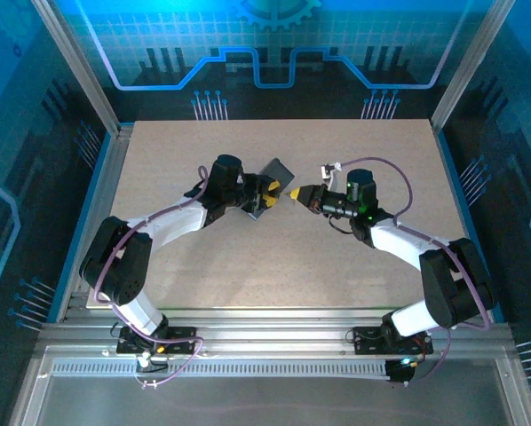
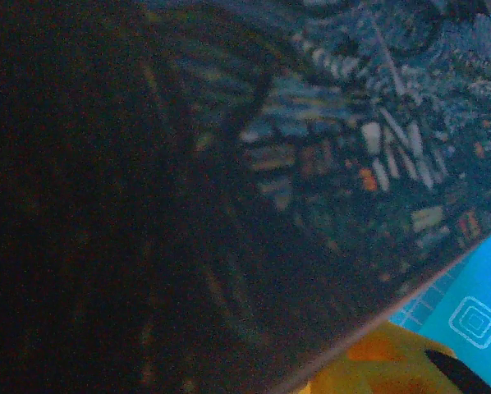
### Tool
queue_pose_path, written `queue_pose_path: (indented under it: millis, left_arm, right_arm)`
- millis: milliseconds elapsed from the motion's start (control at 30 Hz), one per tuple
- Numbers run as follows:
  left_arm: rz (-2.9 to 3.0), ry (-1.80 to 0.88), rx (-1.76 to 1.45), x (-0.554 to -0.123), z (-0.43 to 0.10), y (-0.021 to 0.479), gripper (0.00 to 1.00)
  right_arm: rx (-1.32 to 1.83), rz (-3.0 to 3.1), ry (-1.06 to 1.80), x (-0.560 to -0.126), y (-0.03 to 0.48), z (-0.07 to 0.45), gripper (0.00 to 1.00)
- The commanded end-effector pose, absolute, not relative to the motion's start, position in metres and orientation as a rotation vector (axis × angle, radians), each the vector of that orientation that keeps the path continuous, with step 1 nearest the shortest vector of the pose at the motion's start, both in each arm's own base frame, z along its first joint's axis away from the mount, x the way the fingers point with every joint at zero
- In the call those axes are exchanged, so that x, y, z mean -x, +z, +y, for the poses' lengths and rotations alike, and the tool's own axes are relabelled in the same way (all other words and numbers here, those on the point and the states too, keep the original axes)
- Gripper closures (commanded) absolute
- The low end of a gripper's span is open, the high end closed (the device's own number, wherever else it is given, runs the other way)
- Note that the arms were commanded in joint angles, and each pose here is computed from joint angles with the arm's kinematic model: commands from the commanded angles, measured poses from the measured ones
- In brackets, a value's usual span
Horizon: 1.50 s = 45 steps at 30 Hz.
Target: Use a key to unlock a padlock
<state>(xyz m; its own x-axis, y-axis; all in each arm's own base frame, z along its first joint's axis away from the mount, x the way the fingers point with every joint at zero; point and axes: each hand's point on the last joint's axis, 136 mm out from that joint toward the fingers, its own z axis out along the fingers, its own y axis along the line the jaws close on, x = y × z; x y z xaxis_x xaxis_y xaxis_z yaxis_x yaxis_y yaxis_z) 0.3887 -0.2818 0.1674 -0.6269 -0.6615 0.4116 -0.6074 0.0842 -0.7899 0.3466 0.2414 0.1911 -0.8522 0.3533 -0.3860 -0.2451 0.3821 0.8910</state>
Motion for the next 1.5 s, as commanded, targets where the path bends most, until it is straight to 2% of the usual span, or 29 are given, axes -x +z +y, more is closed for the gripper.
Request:
queue_pose_path:
  millis: [0,1467]
  left_arm:
    - [2.172,-1.715,1.239,-0.393,-0.281,0.206,0.75]
    - [2.155,-1.792,1.203,-0.391,-0.297,0.212,0.78]
  right_arm:
    - [-0.060,2.062,1.497,-0.350,0.208,0.246,1.00]
    - [-0.094,2.053,1.597,-0.356,0.197,0.266,1.00]
